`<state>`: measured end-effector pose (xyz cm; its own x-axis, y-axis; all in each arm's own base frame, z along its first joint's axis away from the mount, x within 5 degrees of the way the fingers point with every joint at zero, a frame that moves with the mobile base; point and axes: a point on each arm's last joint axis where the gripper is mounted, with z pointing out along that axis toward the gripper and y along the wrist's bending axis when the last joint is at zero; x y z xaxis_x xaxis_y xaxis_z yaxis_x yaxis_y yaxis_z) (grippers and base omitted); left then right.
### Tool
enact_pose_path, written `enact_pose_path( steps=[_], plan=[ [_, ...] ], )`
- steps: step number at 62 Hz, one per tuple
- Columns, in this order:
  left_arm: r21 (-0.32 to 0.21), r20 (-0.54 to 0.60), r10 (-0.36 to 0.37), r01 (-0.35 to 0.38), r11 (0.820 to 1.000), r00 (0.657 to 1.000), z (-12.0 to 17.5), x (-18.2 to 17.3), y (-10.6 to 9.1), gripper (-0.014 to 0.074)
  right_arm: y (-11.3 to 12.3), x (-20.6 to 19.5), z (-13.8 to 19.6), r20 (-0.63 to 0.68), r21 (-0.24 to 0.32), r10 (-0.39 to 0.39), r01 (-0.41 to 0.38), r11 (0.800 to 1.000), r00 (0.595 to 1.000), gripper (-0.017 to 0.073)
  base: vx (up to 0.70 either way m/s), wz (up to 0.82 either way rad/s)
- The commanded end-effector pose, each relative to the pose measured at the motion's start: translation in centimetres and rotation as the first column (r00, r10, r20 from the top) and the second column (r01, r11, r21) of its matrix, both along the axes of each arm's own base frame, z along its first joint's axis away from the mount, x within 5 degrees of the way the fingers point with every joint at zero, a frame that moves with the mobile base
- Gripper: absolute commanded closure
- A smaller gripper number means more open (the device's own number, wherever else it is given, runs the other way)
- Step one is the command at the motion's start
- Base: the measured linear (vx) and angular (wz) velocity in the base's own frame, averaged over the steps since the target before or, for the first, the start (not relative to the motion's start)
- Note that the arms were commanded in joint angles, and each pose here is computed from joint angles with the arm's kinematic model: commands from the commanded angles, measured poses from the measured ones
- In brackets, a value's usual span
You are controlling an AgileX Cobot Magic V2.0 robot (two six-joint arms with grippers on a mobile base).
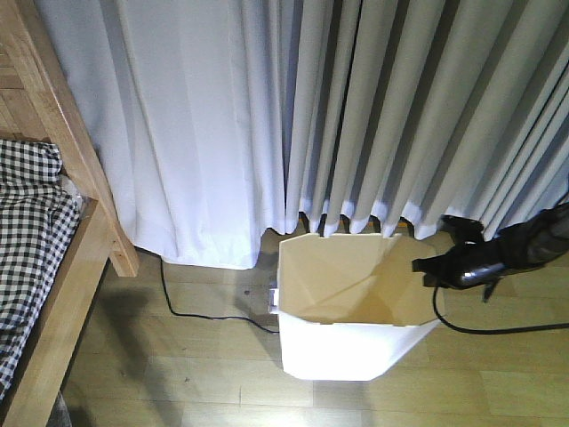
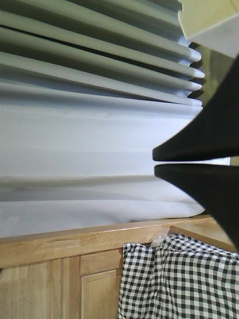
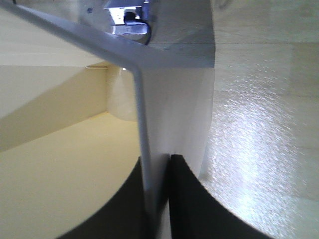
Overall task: Move trash bin to bedside with robot
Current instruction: 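Lower the bin onto the floor beside the bed with the right gripper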
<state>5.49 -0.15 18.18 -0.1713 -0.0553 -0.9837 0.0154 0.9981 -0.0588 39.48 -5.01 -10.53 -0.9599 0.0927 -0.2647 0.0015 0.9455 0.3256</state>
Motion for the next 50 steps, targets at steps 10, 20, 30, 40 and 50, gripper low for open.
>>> enact_pose_path(
  steps=[10,20,30,40,50],
  plan=[
    [-0.014,0.055,-0.003,0.004,1.0,0.999,-0.3,0.1,0.0,0.0599,1.0,3.2,-0.5,0.051,0.178,-0.037,0.027,0.984,0.998,0.0563,0.0,0.0],
    [-0.014,0.055,-0.003,0.004,1.0,0.999,-0.3,0.1,0.0,0.0599,0.9,3.5,-3.3,0.042,0.18,-0.052,0.043,0.983,0.998,0.0562,0.0,0.0],
    [-0.014,0.055,-0.003,0.004,1.0,0.999,-0.3,0.1,0.0,0.0599,1.1,3.5,-6.0,0.02,0.208,-0.079,0.073,0.975,0.997,0.0562,0.0,0.0],
    [-0.014,0.055,-0.003,0.004,1.0,0.999,-0.3,0.1,0.0,0.0599,1.2,3.4,-7.8,0.011,0.231,-0.099,0.094,0.968,0.995,0.0559,0.0,0.0],
    [-0.014,0.055,-0.003,0.004,1.0,0.999,-0.3,0.1,0.0,0.0599,2.0,3.5,-8.8,0.019,0.183,-0.045,0.041,0.982,0.999,0.0549,0.0,0.0]
  ],
)
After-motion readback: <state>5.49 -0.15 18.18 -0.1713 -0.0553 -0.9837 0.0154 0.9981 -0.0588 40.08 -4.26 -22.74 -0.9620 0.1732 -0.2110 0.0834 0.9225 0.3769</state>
